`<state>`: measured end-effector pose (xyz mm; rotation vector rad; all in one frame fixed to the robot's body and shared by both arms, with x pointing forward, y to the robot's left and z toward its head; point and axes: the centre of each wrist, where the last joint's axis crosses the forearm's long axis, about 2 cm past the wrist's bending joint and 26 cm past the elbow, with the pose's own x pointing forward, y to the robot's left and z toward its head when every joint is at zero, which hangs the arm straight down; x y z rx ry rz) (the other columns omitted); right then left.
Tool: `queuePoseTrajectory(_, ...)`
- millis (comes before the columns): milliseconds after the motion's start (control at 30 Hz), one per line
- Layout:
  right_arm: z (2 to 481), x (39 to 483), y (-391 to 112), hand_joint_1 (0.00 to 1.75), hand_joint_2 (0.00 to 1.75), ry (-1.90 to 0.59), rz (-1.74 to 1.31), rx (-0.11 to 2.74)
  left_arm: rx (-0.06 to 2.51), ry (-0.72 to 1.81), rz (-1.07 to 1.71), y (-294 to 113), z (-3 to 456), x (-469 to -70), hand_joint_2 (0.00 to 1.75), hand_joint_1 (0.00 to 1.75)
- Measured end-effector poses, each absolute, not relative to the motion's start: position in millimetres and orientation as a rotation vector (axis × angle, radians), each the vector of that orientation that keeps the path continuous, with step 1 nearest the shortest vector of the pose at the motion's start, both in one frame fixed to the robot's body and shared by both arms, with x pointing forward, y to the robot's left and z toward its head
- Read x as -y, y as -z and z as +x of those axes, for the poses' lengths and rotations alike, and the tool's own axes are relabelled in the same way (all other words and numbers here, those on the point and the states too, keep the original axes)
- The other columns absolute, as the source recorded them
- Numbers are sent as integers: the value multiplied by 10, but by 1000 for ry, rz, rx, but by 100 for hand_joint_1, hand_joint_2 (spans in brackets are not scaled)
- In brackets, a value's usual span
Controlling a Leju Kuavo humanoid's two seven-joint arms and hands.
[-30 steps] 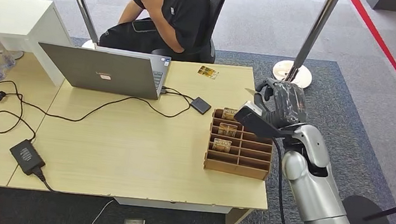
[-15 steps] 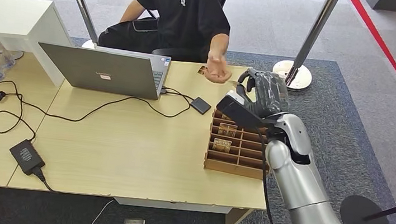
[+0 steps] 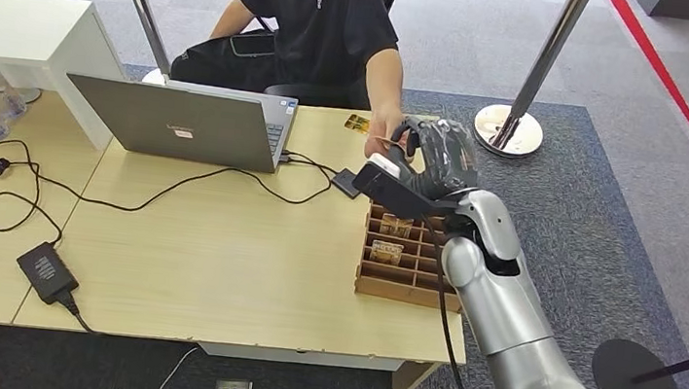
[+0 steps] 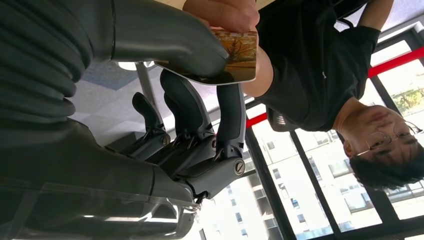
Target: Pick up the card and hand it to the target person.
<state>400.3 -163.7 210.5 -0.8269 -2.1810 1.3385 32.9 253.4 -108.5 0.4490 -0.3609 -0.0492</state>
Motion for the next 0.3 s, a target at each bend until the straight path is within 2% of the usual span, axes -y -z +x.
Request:
queuePoseTrajectory(33,4003,1634,-2098,137,175,-1341,-828,2179,361,51,449,1085,329,-2534,0,0)
queuePoseTrajectory(100,4004,1636,-2083,119,175,-1344,-830,2172,362,54,449,1085,330,-2534,0,0)
queuePoseTrajectory(167,4006,1641,-2066,51,175,-1347,-831,2165,363,56,448,1084,332,-2532,0,0)
queuePoseTrajectory(233,4007,1645,-2051,0,175,-1350,-830,2158,364,57,448,1084,333,-2533,0,0)
queuePoseTrajectory(300,4007,1646,-2040,0,175,-1352,-830,2153,364,57,447,1084,333,-2533,0,0)
